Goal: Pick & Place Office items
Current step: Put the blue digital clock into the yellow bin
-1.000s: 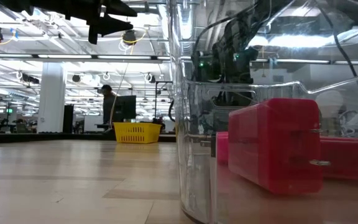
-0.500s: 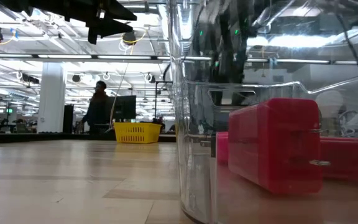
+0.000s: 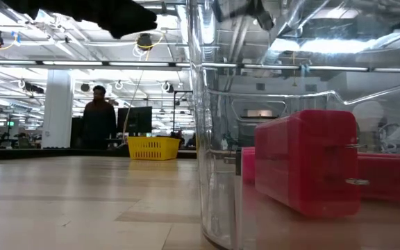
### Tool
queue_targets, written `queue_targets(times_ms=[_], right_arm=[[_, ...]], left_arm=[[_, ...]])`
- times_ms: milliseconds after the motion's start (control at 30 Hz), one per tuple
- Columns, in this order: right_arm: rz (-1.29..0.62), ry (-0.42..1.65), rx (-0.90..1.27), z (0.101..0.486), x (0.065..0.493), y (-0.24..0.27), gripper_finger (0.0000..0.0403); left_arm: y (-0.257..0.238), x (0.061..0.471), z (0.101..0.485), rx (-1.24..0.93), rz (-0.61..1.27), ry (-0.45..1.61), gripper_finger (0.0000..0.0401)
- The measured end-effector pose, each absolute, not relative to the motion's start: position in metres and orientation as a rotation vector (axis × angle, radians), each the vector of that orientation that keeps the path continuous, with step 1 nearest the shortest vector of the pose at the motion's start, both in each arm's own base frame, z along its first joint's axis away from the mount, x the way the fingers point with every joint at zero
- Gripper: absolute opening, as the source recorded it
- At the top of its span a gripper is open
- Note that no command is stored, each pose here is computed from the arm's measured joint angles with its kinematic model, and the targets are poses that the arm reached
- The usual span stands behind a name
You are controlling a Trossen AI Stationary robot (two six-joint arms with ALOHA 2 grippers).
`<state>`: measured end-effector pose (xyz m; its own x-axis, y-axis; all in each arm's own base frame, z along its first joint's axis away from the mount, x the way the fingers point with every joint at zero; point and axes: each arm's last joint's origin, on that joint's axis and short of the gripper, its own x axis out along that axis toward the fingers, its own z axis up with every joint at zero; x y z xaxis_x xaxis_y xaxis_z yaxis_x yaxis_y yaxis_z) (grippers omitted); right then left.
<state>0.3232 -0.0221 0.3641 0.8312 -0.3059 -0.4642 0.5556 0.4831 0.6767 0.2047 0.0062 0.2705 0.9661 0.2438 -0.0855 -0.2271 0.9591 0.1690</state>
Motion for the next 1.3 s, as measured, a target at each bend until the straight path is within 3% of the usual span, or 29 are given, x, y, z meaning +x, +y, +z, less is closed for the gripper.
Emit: queue_targets(times_ms=[367,633,833,1300], right_arm=[[-0.426,0.132,0.834,0.368,0.350,-0.005,0.0142],[-0.384,0.073,0.821,0.366,0.363,-0.019,0.0142],[-0.361,0.033,0.809,0.363,0.371,-0.023,0.0143],[-0.259,-0.005,0.838,0.346,0.395,-0.036,0.0143]], left_arm=[[-0.041,0.238,0.270,0.531,0.509,-0.068,0.0190],[-0.043,0.243,0.271,0.535,0.791,-0.069,0.0249],[-0.039,0.243,0.274,0.431,0.798,-0.138,0.0278],[-0.038,0.244,0.274,0.402,0.766,-0.172,0.0270]])
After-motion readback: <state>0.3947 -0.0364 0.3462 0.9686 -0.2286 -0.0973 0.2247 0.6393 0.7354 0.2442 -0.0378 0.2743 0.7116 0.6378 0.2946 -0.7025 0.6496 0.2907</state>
